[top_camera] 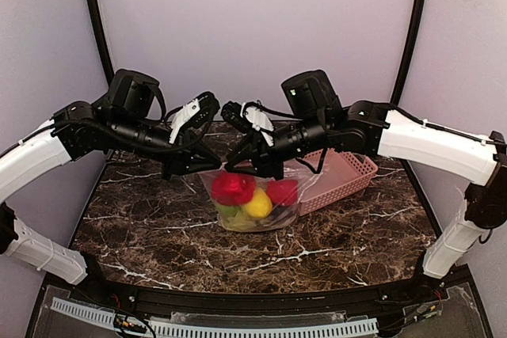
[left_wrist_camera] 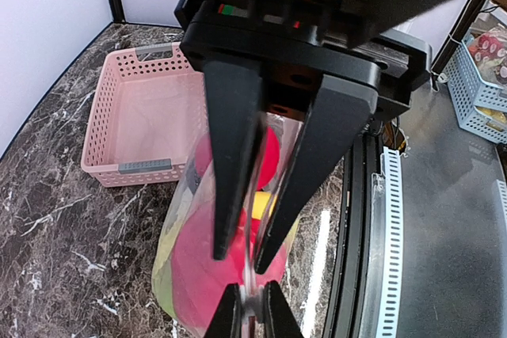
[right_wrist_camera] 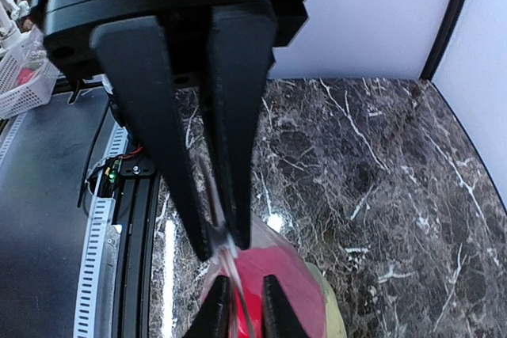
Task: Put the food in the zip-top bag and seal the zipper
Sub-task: Pass from the left arm to the right, then pass from the right arm to the left
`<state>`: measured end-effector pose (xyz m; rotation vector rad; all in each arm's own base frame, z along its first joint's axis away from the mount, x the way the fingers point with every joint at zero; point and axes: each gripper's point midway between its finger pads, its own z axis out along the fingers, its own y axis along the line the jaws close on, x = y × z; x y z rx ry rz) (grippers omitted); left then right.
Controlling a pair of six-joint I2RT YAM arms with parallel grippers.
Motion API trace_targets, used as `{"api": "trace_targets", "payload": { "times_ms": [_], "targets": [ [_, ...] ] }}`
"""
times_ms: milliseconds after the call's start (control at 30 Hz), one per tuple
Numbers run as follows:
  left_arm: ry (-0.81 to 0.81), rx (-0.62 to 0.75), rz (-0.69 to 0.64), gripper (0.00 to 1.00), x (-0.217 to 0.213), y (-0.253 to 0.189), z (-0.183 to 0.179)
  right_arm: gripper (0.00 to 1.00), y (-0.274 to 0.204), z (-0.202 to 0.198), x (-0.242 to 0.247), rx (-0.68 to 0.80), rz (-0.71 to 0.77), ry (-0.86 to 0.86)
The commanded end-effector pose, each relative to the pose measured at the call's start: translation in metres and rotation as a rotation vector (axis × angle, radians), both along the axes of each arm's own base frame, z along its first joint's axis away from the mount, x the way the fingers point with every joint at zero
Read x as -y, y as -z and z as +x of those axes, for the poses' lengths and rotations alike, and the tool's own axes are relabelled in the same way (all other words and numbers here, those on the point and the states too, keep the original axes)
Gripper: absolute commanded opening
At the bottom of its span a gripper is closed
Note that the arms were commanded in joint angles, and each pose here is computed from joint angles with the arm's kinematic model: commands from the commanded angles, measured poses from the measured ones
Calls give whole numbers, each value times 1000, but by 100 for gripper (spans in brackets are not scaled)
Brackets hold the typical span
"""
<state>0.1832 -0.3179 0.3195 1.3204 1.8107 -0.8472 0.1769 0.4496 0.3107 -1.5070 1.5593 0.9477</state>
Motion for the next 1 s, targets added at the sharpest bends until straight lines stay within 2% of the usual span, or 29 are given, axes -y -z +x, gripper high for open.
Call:
{"api": "trace_targets", "payload": {
  "times_ms": [0,67,100,133,167,200,267,300,433,533,633,700,767,867,967],
  "targets": [
    [19,53,-59,1,-1,-24,-2,0,-5,-3,-3,-2,21,0],
    [14,50,-60,7,-2,-23,-1,0,-9,-2,0,4,38,20],
    [7,40,-53,25,-2,-18,-1,0,-12,-2,2,6,50,26],
    [0,45,-58,36,-4,-18,0,0,-15,-2,3,10,62,33],
    [-7,34,-49,58,-5,-11,1,0,-17,-2,5,10,69,35],
    [-15,42,-55,74,-6,-11,2,0,-19,-2,6,11,77,37],
    [-25,37,-43,82,-9,-4,4,0,-23,-3,7,10,86,39],
    [-26,30,-34,81,-11,0,4,0,-23,-3,8,7,87,39],
    [-17,13,-25,64,-15,8,2,0,-24,-4,9,4,93,41],
    [-14,8,-29,37,-16,9,1,0,-25,-3,8,1,94,41],
    [-17,16,-41,23,-15,7,2,0,-25,-5,8,-2,95,34],
    [-18,22,-47,5,-15,6,3,0,-26,-7,7,-7,98,21],
    [-15,24,-51,1,-14,5,3,2,-28,-9,7,-14,103,8],
    [-7,22,-52,1,-12,6,3,23,-32,-13,4,-23,117,-14],
    [3,19,-55,1,-11,7,3,33,-34,-13,1,-27,131,-25]
  ]
}}
